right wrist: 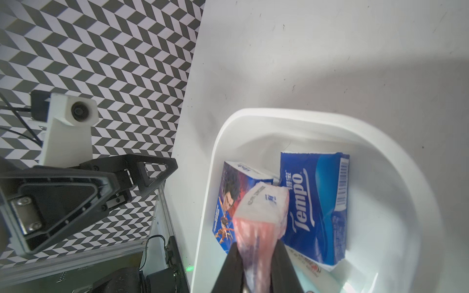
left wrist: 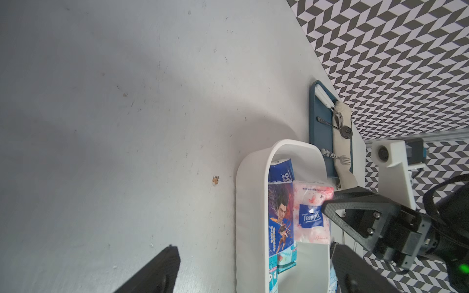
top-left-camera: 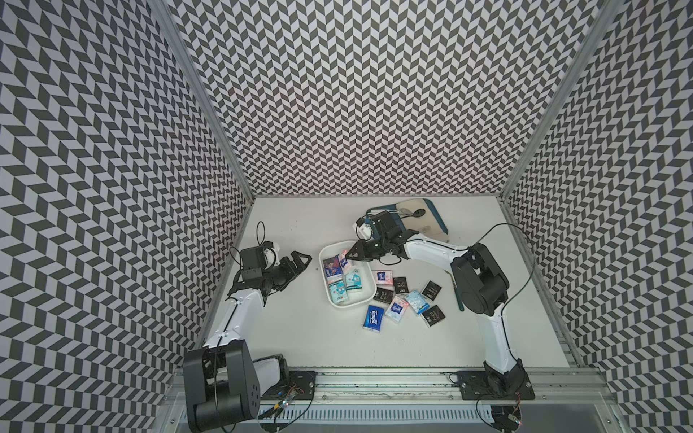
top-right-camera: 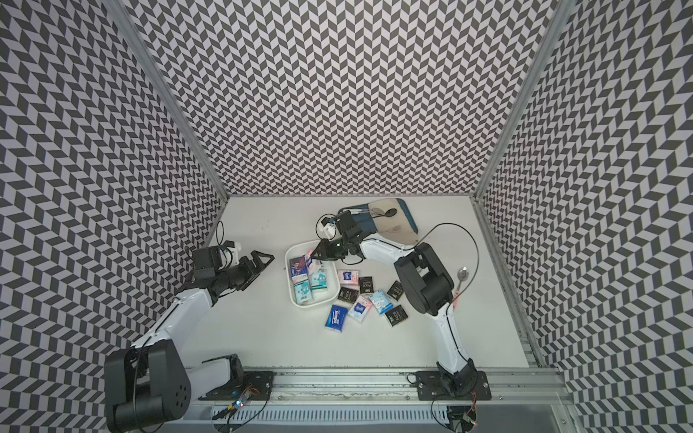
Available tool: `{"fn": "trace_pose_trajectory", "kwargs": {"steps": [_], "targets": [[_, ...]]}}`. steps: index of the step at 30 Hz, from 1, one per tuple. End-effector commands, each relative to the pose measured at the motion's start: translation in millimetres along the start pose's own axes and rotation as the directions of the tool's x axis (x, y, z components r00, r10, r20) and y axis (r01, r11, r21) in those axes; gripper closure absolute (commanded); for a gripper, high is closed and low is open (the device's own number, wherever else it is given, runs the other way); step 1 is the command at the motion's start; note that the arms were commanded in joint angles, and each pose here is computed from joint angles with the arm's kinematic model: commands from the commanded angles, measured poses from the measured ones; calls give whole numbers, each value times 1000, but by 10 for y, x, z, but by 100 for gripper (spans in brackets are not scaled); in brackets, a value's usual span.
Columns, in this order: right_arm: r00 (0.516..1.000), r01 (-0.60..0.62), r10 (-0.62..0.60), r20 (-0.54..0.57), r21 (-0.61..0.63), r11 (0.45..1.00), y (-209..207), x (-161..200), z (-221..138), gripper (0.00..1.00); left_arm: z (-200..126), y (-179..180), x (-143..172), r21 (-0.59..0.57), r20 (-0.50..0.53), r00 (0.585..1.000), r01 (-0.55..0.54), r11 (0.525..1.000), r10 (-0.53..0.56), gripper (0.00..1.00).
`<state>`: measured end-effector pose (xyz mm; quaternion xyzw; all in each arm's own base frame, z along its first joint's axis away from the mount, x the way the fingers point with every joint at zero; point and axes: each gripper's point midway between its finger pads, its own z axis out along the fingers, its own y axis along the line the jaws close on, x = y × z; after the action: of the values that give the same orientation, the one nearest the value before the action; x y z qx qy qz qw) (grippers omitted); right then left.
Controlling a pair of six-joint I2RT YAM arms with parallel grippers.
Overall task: Put the pocket tissues into the storage box
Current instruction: Place the pocket tissues in the storage box.
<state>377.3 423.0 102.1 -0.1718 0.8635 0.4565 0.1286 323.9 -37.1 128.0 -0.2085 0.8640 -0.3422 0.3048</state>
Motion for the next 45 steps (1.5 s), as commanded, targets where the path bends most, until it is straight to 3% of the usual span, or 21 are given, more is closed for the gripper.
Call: {"fn": "trace_pose_trajectory", "kwargs": {"steps": [1,8,10,13,17,25,32,39,45], "targets": [[1000,24,-24,17,-40,999,93,-79,105,95,-45,-29,24,16,3,1000,-21,1000,21,0],[1000,8,-8,0,88,996,-169,-48,213,91,-50,-33,25,16,3,1000,-20,1000,20,0],[1000,5,-7,13,147,989,-261,-69,190,83,-52,-32,23,15,3,1000,-20,1000,19,0],[999,3,-10,31,212,977,-344,-116,141,63,-51,-32,20,16,3,1000,-19,1000,19,0],[998,12,-29,56,279,960,-382,-181,84,54,-51,-37,18,17,3,1000,-17,1000,17,0],[994,51,-78,70,338,940,-299,-266,90,48,-58,-55,15,22,3,1000,-16,1000,16,0],[989,73,-104,107,258,963,36,-400,6,42,-65,-59,15,23,4,1000,-12,1000,12,0],[971,157,-188,150,199,967,492,-508,-368,42,-51,-69,12,33,0,1000,-9,999,9,0],[971,182,-217,102,276,944,363,-306,-733,49,5,-112,64,56,-33,999,-1,998,3,0]]}}
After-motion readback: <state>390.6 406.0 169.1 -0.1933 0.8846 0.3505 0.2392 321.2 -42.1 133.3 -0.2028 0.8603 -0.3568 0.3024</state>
